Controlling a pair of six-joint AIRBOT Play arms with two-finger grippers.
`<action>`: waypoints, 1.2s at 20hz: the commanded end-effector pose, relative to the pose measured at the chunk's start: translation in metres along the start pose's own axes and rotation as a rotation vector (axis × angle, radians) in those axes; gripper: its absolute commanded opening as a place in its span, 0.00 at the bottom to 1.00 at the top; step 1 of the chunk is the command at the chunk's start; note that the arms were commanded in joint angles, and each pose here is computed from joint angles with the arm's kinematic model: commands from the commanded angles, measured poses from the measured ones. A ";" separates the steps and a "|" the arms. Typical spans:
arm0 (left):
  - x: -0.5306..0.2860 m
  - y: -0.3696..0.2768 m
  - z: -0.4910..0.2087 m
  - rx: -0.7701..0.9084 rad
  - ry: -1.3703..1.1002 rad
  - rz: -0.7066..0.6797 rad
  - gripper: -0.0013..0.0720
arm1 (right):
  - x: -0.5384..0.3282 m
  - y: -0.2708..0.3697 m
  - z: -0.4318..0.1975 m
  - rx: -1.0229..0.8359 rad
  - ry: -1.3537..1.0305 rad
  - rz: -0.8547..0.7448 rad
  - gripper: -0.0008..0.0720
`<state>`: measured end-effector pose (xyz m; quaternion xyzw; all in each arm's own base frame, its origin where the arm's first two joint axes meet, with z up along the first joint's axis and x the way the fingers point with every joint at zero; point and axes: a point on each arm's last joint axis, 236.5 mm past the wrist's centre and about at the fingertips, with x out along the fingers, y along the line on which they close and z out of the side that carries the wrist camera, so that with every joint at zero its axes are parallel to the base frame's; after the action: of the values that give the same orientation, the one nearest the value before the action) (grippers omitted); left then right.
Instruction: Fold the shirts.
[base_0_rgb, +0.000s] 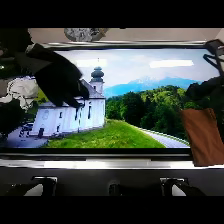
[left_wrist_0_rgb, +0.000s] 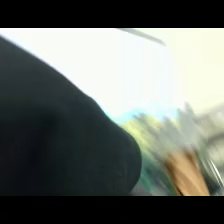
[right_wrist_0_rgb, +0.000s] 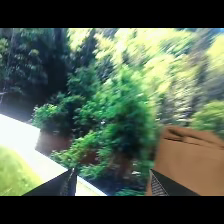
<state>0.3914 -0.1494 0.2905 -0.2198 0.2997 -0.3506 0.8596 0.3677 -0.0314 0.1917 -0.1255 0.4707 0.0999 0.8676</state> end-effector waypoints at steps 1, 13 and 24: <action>-0.015 -0.118 -0.056 0.200 0.115 -0.204 0.06 | -0.063 0.007 -0.005 -0.054 -0.096 -0.079 0.76; 0.080 0.048 -0.347 0.158 1.075 0.200 0.97 | 0.011 0.029 -0.078 -0.017 0.258 0.103 0.73; -0.043 0.119 -0.247 0.040 0.805 0.584 0.98 | 0.130 0.142 -0.106 0.033 0.406 0.642 0.79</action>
<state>0.2852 -0.1042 0.0679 0.0736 0.6402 -0.1895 0.7408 0.3249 0.0450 0.0444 -0.0034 0.6347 0.2812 0.7198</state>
